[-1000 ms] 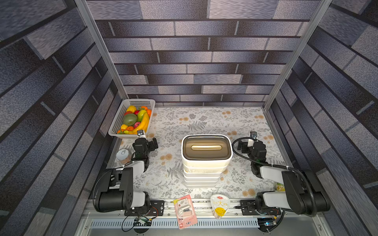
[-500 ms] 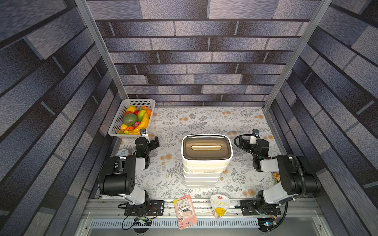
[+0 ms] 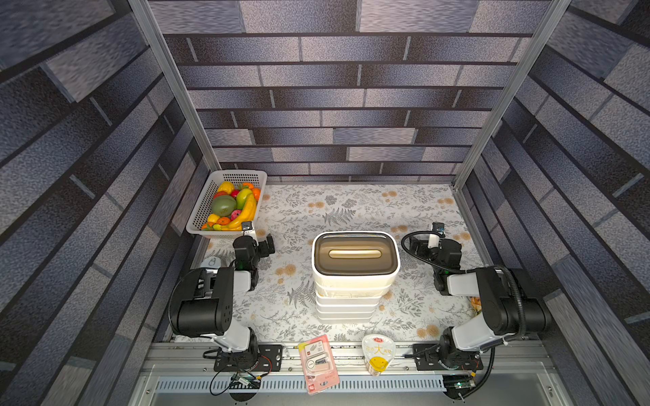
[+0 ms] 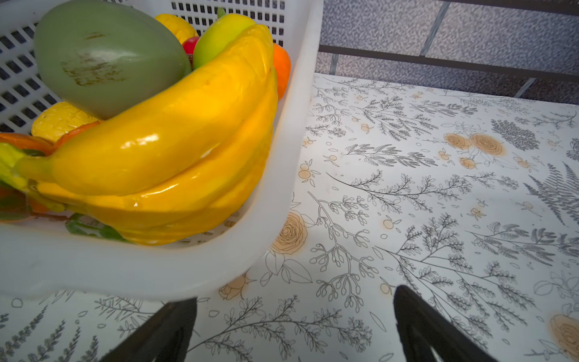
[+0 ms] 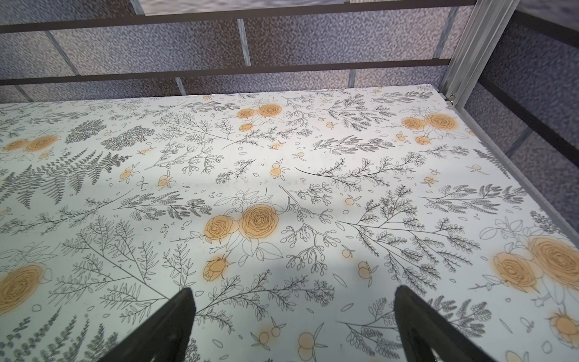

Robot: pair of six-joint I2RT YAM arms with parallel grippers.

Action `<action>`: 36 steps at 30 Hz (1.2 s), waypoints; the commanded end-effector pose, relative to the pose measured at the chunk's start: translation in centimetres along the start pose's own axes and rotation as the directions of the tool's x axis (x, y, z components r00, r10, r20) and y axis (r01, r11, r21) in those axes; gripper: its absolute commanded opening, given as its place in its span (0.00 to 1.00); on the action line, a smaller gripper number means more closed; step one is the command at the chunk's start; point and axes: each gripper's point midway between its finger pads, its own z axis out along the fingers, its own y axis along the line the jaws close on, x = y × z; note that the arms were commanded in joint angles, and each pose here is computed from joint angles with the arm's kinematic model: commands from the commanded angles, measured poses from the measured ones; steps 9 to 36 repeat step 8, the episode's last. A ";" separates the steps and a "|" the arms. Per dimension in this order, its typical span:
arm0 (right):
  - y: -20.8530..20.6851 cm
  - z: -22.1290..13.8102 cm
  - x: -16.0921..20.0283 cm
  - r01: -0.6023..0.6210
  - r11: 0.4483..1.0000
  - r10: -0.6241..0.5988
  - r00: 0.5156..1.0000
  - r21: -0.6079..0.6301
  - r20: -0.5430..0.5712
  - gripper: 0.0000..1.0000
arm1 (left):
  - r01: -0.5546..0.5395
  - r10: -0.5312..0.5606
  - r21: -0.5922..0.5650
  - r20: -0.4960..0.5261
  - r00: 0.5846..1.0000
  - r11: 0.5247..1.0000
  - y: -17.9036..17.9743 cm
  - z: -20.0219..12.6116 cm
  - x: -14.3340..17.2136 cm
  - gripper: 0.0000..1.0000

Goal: Stack the tissue boxes
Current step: Reset both arms

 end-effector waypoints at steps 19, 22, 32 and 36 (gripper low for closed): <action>1.7 -0.1 -0.6 0.037 0.997 -0.035 0.999 -0.062 0.023 1.00 | -0.005 0.005 -0.005 0.011 1.000 1.000 0.1 0.2 -0.8 1.00; 1.7 -0.1 -0.6 0.037 0.997 -0.035 0.999 -0.062 0.023 1.00 | -0.005 0.005 -0.005 0.011 1.000 1.000 0.1 0.2 -0.8 1.00; 1.7 -0.1 -0.6 0.037 0.997 -0.035 0.999 -0.062 0.023 1.00 | -0.005 0.005 -0.005 0.011 1.000 1.000 0.1 0.2 -0.8 1.00; 1.7 -0.1 -0.6 0.037 0.997 -0.035 0.999 -0.062 0.023 1.00 | -0.005 0.005 -0.005 0.011 1.000 1.000 0.1 0.2 -0.8 1.00</action>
